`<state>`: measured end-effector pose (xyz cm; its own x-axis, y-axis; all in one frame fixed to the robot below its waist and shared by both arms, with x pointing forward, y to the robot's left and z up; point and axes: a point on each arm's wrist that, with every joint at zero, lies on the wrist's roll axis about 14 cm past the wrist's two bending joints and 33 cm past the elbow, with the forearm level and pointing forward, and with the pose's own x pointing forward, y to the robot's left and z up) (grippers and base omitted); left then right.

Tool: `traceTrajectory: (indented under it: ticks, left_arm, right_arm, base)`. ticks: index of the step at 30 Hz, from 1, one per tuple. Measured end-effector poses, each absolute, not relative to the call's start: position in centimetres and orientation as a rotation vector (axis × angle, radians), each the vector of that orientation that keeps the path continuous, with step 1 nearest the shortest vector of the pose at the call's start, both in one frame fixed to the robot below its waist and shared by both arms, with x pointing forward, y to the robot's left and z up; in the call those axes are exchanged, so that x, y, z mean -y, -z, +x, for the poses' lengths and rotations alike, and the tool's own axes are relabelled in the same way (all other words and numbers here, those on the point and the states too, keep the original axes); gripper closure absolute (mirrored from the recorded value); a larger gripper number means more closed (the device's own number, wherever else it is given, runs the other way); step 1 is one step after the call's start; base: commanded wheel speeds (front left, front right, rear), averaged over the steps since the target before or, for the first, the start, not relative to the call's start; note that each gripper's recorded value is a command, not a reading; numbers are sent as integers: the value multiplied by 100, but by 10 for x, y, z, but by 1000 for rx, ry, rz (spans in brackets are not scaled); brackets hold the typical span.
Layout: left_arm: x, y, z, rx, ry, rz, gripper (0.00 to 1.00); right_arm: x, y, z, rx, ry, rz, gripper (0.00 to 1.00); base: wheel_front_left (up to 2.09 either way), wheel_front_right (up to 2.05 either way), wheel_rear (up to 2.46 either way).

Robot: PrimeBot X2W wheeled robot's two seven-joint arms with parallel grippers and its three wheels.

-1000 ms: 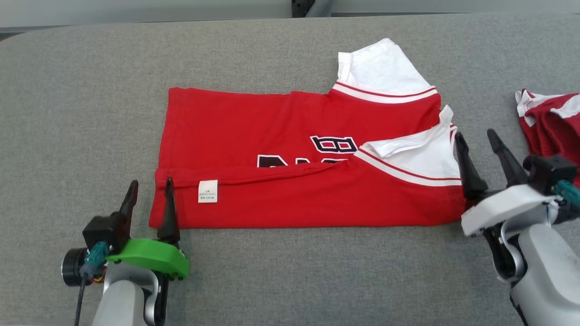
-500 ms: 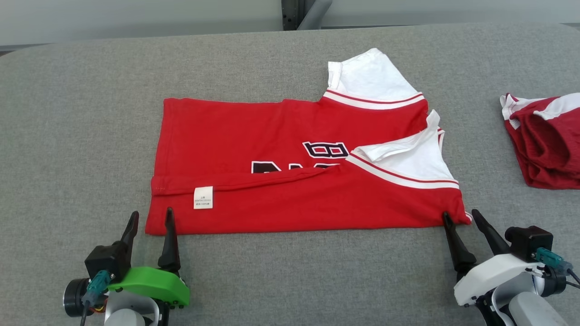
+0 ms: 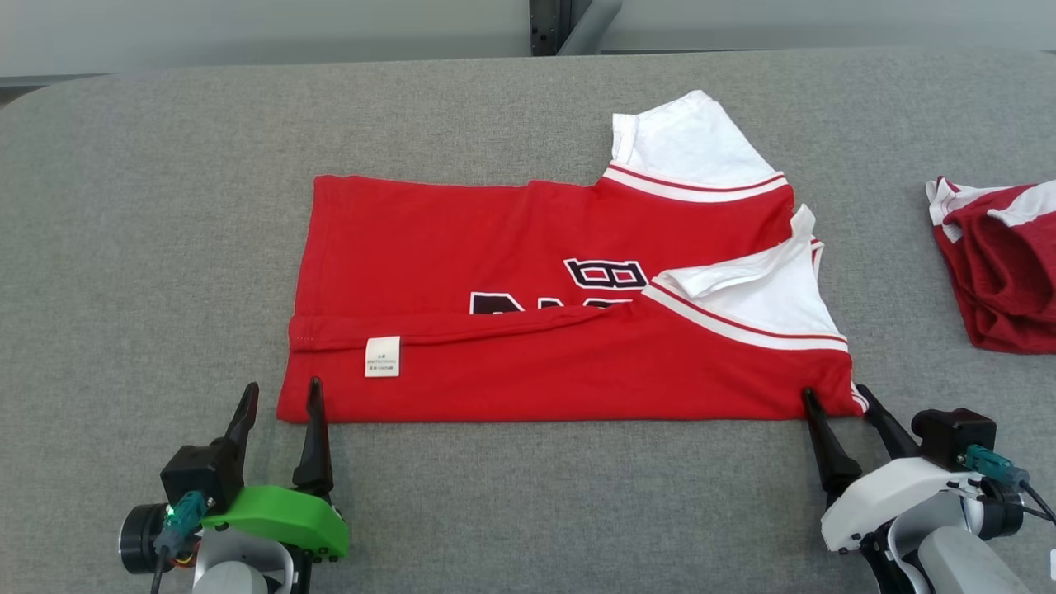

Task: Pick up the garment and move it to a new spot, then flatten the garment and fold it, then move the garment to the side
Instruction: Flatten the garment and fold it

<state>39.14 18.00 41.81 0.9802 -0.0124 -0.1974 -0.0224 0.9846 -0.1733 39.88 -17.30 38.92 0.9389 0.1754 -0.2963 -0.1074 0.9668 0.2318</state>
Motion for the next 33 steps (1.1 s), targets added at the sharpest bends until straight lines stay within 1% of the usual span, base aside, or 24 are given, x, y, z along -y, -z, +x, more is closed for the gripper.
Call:
traceTrajectory:
  ticks: [8, 15, 23, 32, 33]
  left_arm:
    - [-177, -422, 393, -186, 8, -171, 0]
    - [-174, -422, 394, -187, 16, -171, 0]
    - [-174, -423, 392, -184, 15, -171, 0]
    - [-173, -421, 387, -193, 18, -172, 0]
    - [-173, -421, 387, -194, 19, -171, 0]
  right_arm:
    - [170, -410, 403, -248, -164, 195, 0]
    - [167, -411, 399, -246, -183, 181, 0]
    - [174, -427, 401, -191, -177, 157, 0]
    - [166, -409, 388, -258, -195, 173, 0]
    - [165, -409, 388, -260, -197, 173, 18]
  base:
    - [0, 0, 0]
    - [0, 0, 0]
    - [0, 0, 0]
    - [0, 0, 0]
    - [0, 0, 0]
